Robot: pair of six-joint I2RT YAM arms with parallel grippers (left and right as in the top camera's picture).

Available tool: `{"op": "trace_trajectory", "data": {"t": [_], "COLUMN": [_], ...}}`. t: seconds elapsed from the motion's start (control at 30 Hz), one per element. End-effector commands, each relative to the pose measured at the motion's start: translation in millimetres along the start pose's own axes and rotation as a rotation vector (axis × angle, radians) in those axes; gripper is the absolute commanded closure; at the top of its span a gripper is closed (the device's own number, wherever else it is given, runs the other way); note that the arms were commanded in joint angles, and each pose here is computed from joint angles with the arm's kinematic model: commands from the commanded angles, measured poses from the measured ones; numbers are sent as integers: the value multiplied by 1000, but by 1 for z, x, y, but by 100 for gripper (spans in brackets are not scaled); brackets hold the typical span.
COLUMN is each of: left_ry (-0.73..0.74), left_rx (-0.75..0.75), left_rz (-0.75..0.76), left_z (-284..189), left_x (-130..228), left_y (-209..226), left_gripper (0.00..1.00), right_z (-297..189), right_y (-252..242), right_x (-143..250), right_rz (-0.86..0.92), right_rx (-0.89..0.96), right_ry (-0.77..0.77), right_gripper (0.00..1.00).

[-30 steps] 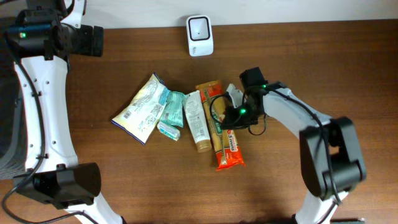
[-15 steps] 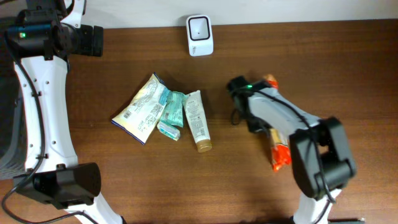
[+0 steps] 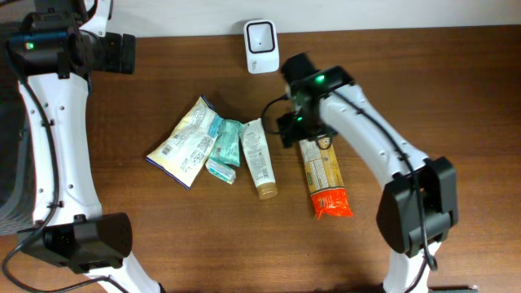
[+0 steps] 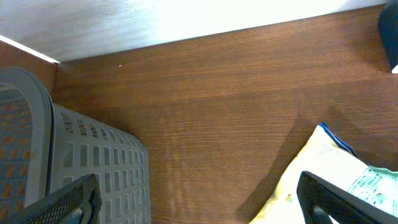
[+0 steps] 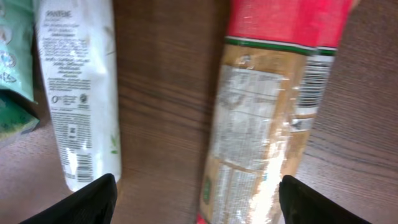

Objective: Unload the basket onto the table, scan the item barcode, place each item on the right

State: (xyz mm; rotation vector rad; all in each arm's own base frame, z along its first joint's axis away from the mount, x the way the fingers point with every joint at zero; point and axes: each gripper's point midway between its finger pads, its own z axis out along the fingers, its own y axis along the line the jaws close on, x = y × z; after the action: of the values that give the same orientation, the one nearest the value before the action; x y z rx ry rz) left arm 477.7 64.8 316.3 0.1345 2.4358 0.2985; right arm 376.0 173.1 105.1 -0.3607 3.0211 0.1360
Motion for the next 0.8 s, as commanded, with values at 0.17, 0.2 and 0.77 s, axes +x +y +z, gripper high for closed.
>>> {"op": "trace_trajectory", "data": {"t": [0.17, 0.2, 0.77], "left_ry": [-12, -12, -12], "left_rx": [-1, -1, -1], "left_rz": [13, 13, 13], "left_z": [-4, -4, -4], "left_x": [-3, -2, -2], "left_y": [1, 1, 1], "left_gripper": [1, 1, 1], "right_z": [-17, -18, 65], "right_y": [-65, -77, -87], "right_x": [-8, -7, 44], "right_rz": [96, 126, 128], "right_rx": [-176, -173, -360], "right_ry": [-19, -21, 44], "right_gripper": [16, 15, 20]}}
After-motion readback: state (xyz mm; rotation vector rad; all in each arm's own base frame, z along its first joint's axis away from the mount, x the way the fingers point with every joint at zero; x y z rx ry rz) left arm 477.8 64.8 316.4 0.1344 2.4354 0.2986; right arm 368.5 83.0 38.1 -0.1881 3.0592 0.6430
